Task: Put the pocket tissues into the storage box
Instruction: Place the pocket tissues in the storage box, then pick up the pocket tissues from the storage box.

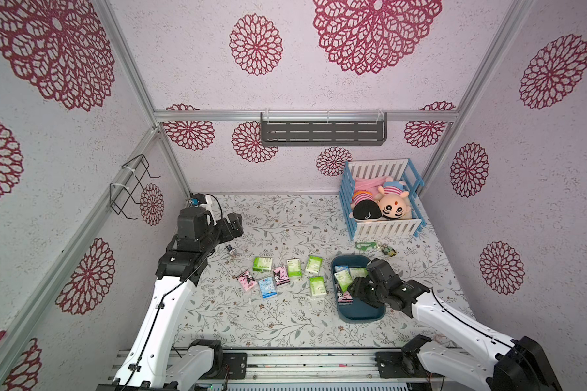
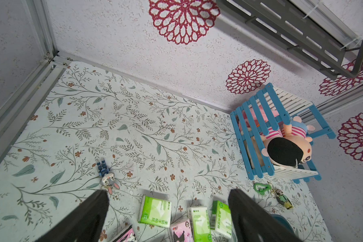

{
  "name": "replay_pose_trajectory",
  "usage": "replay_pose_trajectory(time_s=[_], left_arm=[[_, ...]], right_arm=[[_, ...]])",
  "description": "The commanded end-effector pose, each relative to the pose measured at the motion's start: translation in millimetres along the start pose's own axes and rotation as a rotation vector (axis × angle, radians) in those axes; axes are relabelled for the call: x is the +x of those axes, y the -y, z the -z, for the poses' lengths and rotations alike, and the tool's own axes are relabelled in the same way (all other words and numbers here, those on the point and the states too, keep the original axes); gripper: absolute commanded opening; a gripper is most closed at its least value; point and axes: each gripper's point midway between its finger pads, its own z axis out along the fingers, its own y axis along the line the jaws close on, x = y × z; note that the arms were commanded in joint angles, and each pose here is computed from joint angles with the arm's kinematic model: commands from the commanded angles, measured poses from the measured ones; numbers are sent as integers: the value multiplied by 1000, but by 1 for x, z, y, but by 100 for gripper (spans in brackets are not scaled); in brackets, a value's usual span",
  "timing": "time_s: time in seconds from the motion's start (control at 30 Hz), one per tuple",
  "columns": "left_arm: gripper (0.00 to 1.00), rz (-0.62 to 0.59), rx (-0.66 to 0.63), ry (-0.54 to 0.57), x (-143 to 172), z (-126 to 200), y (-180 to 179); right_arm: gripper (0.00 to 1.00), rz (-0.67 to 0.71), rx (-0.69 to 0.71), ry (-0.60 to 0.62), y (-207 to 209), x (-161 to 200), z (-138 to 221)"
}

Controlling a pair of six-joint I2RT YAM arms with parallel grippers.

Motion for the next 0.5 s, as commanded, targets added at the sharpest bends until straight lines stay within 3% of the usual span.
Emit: replay_pose_trajectory(time_s=[0.0, 0.47], left_arm=[[97, -5, 14, 18, -3, 2, 4], [97, -25, -10, 15, 0, 4, -1]], right_arm=[[58, -106, -182, 76, -34, -18, 9], [50, -149, -162, 115, -29, -26, -7]])
